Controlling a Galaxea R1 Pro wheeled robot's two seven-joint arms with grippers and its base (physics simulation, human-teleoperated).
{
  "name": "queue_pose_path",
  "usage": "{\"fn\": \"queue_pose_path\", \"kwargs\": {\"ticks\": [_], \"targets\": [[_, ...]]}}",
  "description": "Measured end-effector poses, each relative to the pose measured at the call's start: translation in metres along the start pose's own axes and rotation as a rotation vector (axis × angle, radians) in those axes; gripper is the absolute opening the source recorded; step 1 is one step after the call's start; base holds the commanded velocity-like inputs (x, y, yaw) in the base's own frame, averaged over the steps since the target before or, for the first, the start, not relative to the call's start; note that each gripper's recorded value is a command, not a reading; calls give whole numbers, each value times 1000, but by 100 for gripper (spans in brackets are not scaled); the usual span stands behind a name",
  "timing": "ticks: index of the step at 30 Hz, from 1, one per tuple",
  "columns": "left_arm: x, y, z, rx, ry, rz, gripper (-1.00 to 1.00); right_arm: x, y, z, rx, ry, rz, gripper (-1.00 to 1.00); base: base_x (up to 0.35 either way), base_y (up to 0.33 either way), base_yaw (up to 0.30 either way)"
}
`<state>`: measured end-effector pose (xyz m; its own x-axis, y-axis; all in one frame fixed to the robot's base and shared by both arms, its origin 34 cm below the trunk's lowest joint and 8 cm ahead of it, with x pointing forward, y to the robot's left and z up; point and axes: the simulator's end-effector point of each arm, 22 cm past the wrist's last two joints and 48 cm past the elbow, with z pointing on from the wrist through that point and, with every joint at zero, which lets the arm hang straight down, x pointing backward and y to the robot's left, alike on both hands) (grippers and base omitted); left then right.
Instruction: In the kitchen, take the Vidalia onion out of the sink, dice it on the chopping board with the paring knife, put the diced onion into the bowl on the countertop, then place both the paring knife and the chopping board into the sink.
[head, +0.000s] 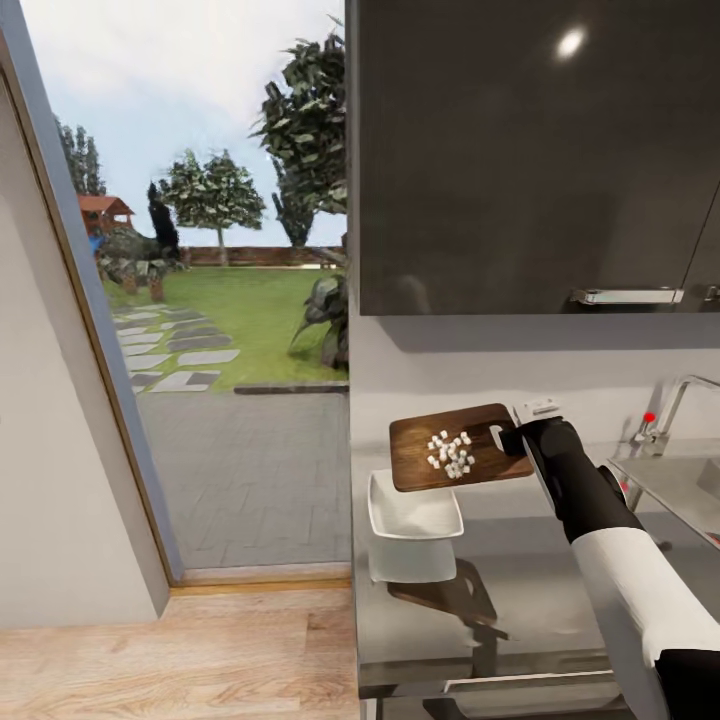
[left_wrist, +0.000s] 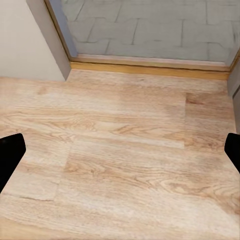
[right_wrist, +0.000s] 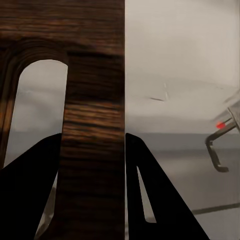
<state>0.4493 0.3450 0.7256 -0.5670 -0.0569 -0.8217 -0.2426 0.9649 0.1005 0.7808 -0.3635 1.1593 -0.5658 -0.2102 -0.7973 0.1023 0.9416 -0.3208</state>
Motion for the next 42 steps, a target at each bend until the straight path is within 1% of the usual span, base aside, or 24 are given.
{"fn": "queue_pose_path", "kwargs": {"ticks": [5, 9, 14, 18, 24, 26, 39, 42], "targets": [[0, 0, 0, 0, 0, 0, 100, 1, -1, 1, 2, 4, -2, -100, 0, 0, 0], [0, 0, 0, 0, 0, 0, 100, 3, -6, 1, 27, 9, -24, -100, 0, 0, 0], [0, 0, 0, 0, 0, -1, 100, 3, -8, 1, 34, 10, -30, -100, 32, 63, 0], [0, 0, 0, 0, -1, 0, 100, 4, -7, 1, 31, 11, -28, -100, 115, 229, 0], [0, 0, 0, 0, 0, 0, 100, 4, -8, 1, 34, 11, -31, -100, 20, 98, 0], [0, 0, 0, 0, 0, 0, 100, 3, -5, 1, 24, 10, -23, -100, 1, 70, 0], [0, 0, 0, -1, 1, 0, 100, 4, -6, 2, 28, 10, -28, -100, 0, 4, 0], [0, 0, 0, -1, 1, 0, 100, 4, -6, 2, 25, 9, -25, -100, 0, -142, 0]]}}
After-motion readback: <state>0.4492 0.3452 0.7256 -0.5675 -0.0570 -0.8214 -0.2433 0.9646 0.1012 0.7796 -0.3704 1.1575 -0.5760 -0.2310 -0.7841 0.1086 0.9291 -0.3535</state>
